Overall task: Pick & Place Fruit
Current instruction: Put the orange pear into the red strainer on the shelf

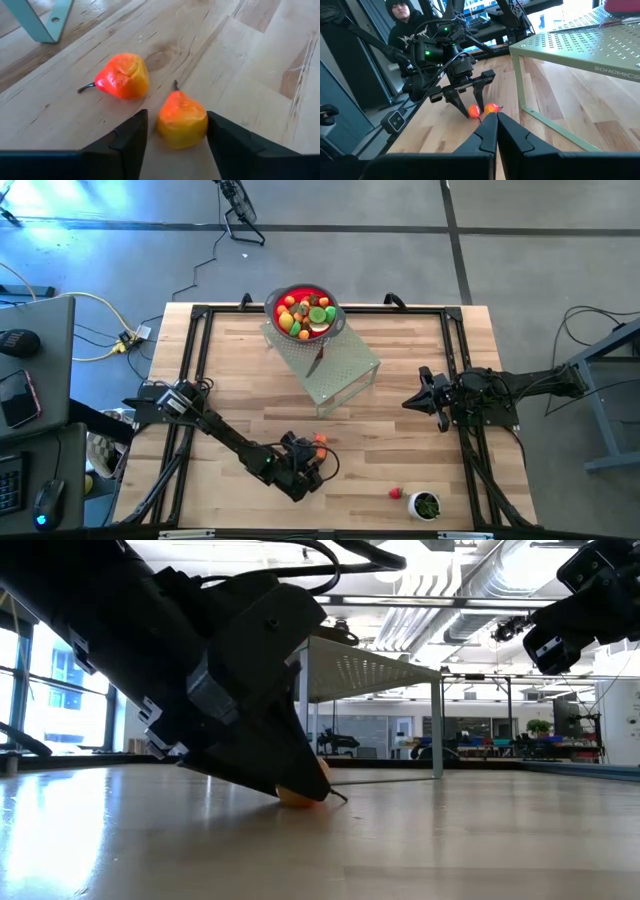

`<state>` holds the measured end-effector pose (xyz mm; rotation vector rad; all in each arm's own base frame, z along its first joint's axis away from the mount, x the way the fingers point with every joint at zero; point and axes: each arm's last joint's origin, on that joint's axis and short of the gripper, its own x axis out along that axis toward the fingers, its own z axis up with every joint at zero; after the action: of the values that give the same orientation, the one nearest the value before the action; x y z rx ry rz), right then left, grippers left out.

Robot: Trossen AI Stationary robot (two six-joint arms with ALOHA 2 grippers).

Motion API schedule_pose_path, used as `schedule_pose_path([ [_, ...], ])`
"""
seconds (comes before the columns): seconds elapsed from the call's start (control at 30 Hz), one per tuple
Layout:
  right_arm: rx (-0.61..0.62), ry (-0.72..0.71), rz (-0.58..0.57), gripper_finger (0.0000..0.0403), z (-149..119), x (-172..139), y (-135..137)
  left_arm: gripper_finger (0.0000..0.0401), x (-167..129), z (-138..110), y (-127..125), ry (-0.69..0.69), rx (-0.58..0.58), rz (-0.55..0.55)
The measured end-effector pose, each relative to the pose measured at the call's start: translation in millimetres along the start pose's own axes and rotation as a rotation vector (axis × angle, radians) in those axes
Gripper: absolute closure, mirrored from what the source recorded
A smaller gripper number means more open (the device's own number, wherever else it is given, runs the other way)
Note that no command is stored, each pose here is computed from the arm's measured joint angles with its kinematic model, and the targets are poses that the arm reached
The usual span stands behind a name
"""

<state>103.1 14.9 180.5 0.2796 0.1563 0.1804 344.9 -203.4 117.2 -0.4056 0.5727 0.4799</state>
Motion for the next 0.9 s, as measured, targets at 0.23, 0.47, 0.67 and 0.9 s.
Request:
schedule_pose_path([
  [0.23,0.000,0.001,0.002,0.0400,-0.1,0.0,0.1,0.0242,-0.1,-0.1,-0.3,0.003,-0.004,-0.004],
  [0.47,0.000,0.001,0.002,0.0400,-0.1,0.0,0.1,0.0258,-0.5,-0.3,-1.0,0.015,-0.006,-0.016],
  [0.67,0.000,0.001,0.002,0.0401,-0.1,0.0,0.1,0.0260,-0.9,0.0,-1.6,0.024,-0.009,-0.026],
  [0.9,0.000,0.001,0.003,0.0401,-0.1,0.0,0.1,0.0260,-12.7,12.4,-5.5,0.034,-0.001,-0.076],
])
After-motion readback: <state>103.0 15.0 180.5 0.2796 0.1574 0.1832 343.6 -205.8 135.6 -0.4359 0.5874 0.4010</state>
